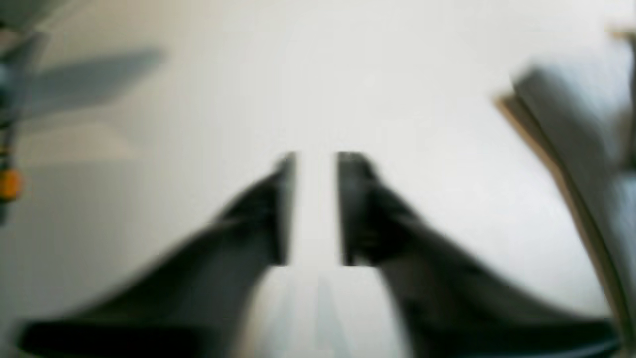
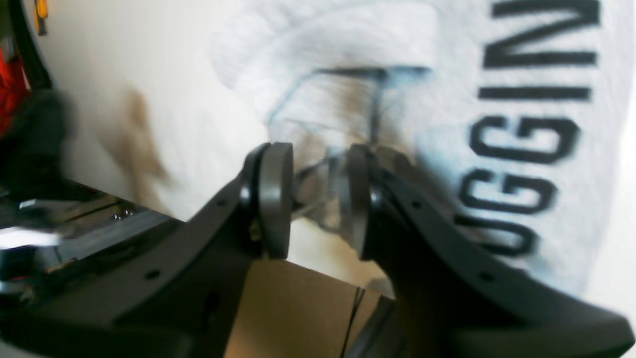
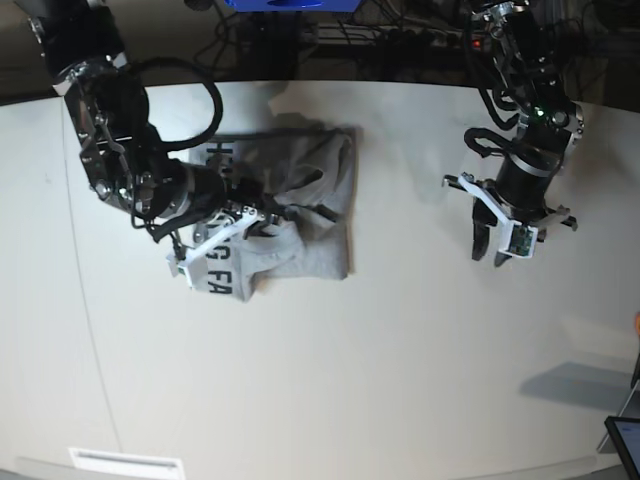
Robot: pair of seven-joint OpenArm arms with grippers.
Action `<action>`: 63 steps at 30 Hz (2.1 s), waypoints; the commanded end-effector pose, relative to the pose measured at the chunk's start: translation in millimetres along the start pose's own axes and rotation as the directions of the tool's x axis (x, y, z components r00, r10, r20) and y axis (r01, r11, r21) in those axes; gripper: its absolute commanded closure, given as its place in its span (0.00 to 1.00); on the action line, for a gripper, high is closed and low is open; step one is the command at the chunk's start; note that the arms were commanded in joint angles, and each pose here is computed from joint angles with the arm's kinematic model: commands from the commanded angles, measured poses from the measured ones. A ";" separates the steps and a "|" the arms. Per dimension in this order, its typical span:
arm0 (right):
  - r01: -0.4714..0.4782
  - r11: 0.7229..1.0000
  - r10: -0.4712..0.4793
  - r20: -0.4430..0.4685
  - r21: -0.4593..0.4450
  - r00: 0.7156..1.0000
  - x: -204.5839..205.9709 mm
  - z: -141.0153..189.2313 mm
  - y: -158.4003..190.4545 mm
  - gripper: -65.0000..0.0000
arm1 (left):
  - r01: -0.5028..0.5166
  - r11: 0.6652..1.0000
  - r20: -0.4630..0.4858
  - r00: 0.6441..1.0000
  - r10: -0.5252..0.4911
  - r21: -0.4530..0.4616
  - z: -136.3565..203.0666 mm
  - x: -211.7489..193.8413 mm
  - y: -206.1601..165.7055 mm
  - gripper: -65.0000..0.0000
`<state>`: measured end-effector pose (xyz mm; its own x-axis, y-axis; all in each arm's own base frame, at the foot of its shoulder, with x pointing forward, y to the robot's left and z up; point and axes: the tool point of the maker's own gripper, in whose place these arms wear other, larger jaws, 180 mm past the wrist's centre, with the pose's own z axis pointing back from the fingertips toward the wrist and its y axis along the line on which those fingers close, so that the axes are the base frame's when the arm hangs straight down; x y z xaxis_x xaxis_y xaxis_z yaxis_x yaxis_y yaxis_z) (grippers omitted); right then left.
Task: Fold the T-shirt properly
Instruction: 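Press the right gripper onto the folded bundle's printed side, then grasp the loose fabric on the bundle with the left gripper and tuck it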
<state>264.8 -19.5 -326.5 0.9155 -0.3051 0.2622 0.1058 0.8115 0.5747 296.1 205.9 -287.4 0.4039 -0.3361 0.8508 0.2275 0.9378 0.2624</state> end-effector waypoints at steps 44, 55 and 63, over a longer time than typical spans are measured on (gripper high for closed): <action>0.141 0.972 -0.086 0.269 -0.190 0.959 38.3 37.9 -99.2 0.44 | -0.118 0.763 0.076 0.974 0.213 -0.635 -40.6 75.1 -171.4 0.51; 0.137 0.972 -0.081 0.274 -0.190 0.958 40.9 38.7 -98.6 0.44 | -0.166 0.750 0.030 0.970 0.241 -0.641 -53.2 68.0 -177.3 0.50; 0.136 0.972 -0.080 0.274 -0.192 0.958 41.0 39.0 -98.9 0.44 | -0.205 0.726 -0.026 0.968 0.250 -0.657 -66.3 58.2 -190.0 0.52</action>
<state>268.6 -128.1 -351.8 0.7785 -0.4984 0.3814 0.3188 0.8375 0.4438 327.8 6.5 -335.3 0.5152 -0.1248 0.8480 0.6481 0.7041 -0.2901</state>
